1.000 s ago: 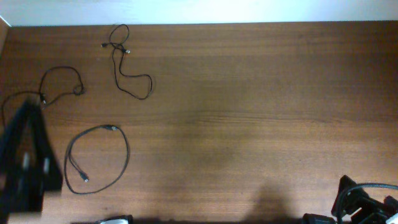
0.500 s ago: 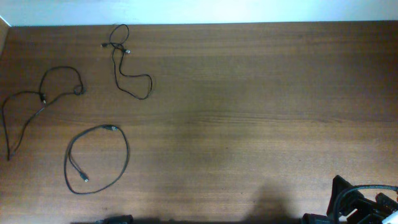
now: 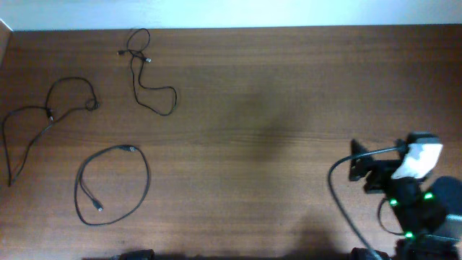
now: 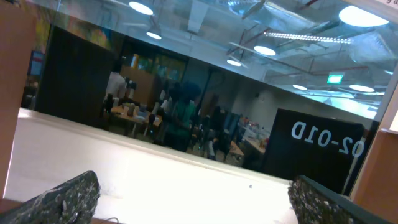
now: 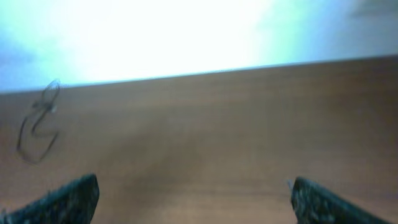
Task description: Untangle cables
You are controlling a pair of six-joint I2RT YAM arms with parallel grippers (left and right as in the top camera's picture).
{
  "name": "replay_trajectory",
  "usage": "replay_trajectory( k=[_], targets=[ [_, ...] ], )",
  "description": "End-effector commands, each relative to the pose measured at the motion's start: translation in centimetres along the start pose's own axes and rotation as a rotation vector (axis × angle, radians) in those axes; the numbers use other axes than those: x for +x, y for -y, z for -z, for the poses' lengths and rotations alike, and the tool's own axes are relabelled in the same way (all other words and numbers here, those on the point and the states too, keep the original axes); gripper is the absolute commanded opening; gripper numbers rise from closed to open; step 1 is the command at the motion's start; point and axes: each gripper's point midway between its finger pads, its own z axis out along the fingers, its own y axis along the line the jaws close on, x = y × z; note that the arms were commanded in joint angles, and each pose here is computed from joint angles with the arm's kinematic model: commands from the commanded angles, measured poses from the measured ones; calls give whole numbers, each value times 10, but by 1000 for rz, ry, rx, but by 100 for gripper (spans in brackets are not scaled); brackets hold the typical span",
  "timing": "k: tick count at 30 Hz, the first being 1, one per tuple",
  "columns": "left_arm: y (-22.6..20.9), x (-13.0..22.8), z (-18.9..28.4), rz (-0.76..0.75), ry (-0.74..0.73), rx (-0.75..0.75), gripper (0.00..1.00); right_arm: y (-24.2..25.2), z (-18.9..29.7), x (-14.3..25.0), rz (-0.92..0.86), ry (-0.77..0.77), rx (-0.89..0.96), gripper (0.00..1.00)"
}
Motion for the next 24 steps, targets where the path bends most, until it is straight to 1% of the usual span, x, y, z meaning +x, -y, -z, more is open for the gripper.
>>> replay_trajectory(
  k=[1,5,10,15,19,24],
  targets=[
    [2,1,0,-5,-5,11,99,-26,1,23,70,89,-139,99],
    [2,1,0,-5,-5,11,99,-21,2,40,104,201,-115,99],
    [2,1,0,-5,-5,11,99,-10,-10,59,124,308,-85,98],
    [2,1,0,-5,-5,11,99,-1,-19,70,122,329,-52,99],
    [2,1,0,-5,-5,11,99,6,-24,71,127,379,-24,99],
    [2,1,0,-5,-5,11,99,12,-32,86,116,341,-5,99]
  ],
)
